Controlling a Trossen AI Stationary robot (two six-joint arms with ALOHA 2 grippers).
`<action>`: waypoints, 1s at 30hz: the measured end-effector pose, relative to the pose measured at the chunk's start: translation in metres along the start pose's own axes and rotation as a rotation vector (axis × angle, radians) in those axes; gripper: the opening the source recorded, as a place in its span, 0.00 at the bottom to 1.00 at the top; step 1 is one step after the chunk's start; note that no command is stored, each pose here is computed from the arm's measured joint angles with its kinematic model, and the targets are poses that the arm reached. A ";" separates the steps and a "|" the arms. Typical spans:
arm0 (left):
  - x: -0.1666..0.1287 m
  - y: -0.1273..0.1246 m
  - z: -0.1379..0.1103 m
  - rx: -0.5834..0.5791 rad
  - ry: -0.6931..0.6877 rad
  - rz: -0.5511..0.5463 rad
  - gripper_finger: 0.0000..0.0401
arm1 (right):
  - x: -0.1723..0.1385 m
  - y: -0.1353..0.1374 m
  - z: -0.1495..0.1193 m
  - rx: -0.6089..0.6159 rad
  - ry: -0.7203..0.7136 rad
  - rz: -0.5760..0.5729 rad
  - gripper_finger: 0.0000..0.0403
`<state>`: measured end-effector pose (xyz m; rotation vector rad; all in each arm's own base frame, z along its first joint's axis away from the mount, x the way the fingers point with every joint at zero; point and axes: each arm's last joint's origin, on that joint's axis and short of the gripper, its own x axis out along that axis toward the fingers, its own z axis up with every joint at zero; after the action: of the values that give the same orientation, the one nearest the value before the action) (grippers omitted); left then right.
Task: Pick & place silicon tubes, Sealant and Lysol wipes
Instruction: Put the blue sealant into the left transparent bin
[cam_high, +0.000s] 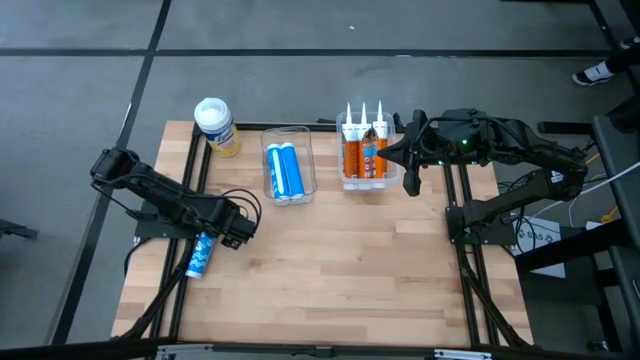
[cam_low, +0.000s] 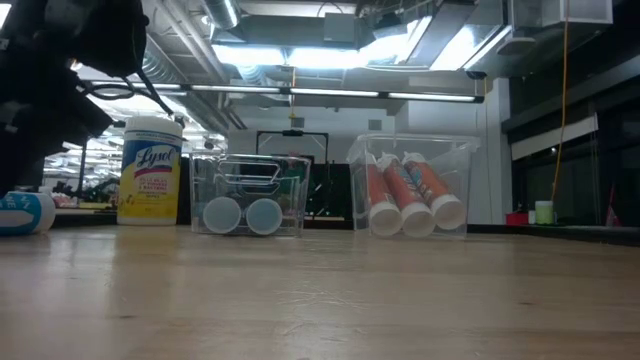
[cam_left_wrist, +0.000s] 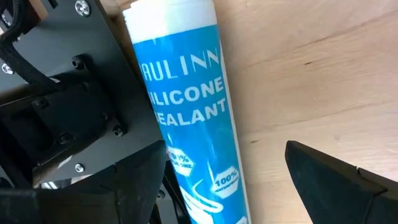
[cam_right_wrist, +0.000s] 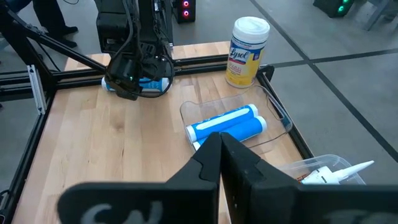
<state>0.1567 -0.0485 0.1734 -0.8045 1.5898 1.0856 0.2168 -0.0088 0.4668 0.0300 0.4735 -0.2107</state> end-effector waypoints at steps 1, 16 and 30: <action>0.000 -0.001 0.000 -0.003 0.001 -0.002 0.80 | 0.000 0.000 0.000 0.000 0.000 0.000 0.03; -0.001 -0.018 -0.001 -0.068 -0.005 -0.176 0.80 | 0.000 0.000 0.000 -0.005 0.000 0.000 0.03; -0.025 -0.035 0.000 -0.081 -0.042 -0.337 0.80 | 0.000 0.000 0.000 -0.023 0.000 -0.001 0.03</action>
<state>0.1943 -0.0618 0.1886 -1.0539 1.3223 0.9191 0.2169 -0.0089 0.4667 0.0071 0.4759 -0.2058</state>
